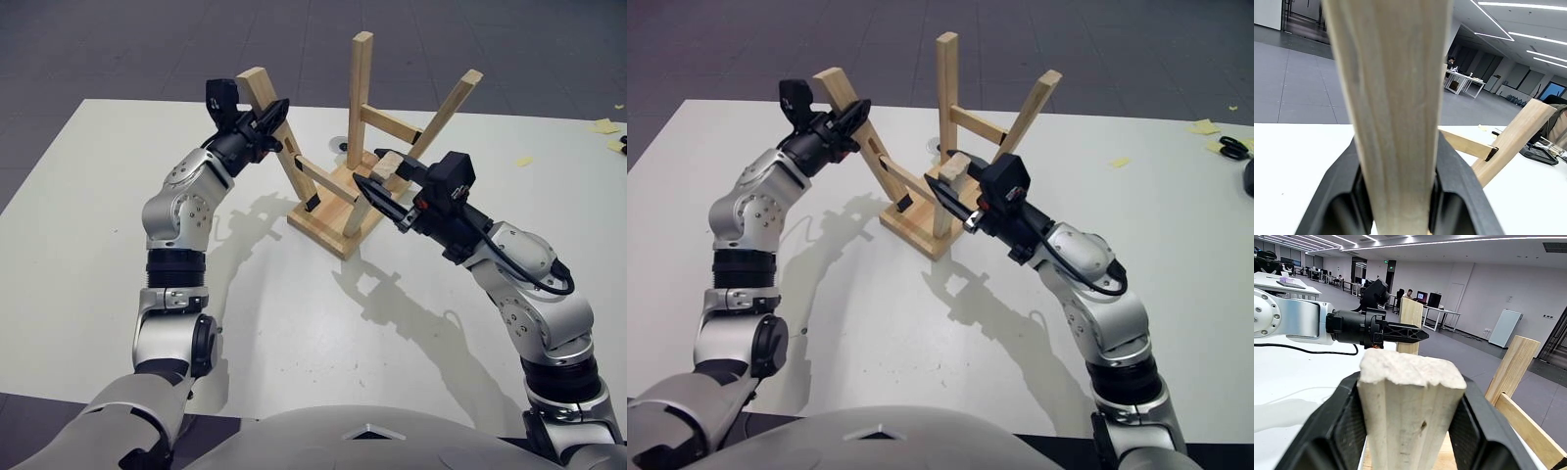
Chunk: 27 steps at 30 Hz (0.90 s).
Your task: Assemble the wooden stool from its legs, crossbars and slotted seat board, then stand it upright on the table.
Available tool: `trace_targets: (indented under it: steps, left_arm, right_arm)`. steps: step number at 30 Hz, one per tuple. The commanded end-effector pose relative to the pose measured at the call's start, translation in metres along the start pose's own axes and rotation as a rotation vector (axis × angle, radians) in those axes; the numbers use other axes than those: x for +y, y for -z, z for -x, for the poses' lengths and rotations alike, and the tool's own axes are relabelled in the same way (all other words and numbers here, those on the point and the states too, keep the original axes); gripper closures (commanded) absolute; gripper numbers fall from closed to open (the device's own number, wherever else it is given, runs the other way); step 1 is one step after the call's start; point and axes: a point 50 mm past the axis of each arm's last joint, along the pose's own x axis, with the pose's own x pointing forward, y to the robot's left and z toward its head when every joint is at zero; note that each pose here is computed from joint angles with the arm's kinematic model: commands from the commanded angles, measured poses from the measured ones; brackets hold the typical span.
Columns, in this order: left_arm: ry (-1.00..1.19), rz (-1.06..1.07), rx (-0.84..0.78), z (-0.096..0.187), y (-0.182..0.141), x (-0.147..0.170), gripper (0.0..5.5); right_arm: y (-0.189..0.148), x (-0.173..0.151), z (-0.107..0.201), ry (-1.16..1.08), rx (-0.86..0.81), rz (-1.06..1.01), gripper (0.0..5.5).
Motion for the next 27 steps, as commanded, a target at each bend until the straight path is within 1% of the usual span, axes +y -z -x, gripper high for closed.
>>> trace_targets:
  steps: [1,9,15,18,20,22,27]
  left_arm:
    - [0.019,-0.083,0.070,0.002,0.005,-0.001,4.46]
    - [-0.026,-0.144,0.095,0.017,0.003,0.000,4.45]
    - [-0.020,-0.129,0.104,0.015,0.011,-0.009,4.45]
    - [-0.031,-0.139,0.105,0.017,0.010,-0.007,4.45]
    - [-0.040,-0.142,0.111,0.020,0.010,-0.004,4.45]
    - [-0.034,-0.148,0.127,0.023,0.013,-0.004,4.45]
    - [-0.030,-0.138,0.140,0.026,0.017,-0.005,4.45]
  right_arm:
    - [0.020,-0.002,0.003,0.021,0.131,-0.004,3.38]
    - [0.021,-0.003,0.004,0.037,0.132,0.010,3.38]
    - [0.021,-0.001,0.003,0.030,0.126,0.008,3.38]
    - [0.021,-0.002,0.003,0.034,0.122,0.004,3.38]
    - [0.020,-0.001,0.003,0.039,0.107,-0.005,3.38]
    - [0.020,0.000,0.004,0.062,0.057,-0.036,3.38]
    - [0.030,0.005,0.011,0.077,0.029,-0.046,3.39]
